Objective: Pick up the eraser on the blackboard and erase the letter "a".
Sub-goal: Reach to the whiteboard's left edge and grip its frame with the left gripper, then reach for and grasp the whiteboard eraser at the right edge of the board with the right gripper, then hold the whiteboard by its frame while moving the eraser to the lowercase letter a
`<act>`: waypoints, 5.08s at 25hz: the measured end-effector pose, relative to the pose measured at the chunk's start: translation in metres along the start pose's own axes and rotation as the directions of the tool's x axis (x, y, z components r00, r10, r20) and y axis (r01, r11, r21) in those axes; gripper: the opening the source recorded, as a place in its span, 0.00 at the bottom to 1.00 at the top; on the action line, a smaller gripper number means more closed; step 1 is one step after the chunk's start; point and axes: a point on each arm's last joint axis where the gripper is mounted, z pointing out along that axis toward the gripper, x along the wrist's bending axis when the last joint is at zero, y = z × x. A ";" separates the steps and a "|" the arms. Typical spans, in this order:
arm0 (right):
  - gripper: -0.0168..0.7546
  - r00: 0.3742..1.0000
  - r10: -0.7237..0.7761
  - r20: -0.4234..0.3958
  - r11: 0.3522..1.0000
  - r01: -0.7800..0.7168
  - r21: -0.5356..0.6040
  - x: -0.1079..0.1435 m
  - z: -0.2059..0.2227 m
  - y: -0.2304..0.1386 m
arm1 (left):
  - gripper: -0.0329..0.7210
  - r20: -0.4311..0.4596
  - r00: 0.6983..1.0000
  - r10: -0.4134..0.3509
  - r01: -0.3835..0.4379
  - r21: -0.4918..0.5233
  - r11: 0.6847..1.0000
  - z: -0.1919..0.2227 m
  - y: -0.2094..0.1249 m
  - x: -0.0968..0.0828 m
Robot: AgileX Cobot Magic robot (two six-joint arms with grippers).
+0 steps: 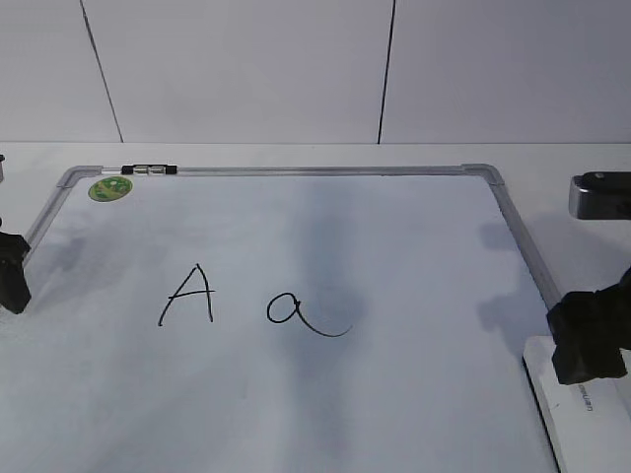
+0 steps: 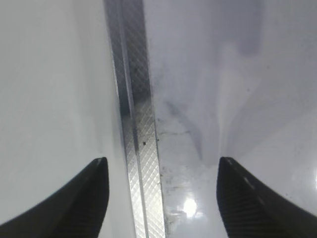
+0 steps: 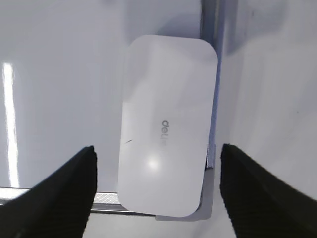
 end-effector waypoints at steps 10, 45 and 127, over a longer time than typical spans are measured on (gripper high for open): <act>0.79 1.000 -0.003 -0.002 1.000 0.003 -0.019 0.001 0.002 0.003 | 0.71 -0.001 1.000 0.002 -0.002 0.006 1.000 0.001 0.000 0.000; 0.79 1.000 -0.012 0.016 1.000 0.012 -0.024 -0.001 0.002 0.004 | 0.20 -0.024 0.999 -0.024 0.025 0.047 0.999 0.011 0.002 0.005; 0.71 0.990 0.107 0.087 0.989 -0.115 0.096 0.002 0.067 0.002 | 0.07 -0.041 0.999 -0.031 0.033 0.049 0.998 0.011 0.002 0.008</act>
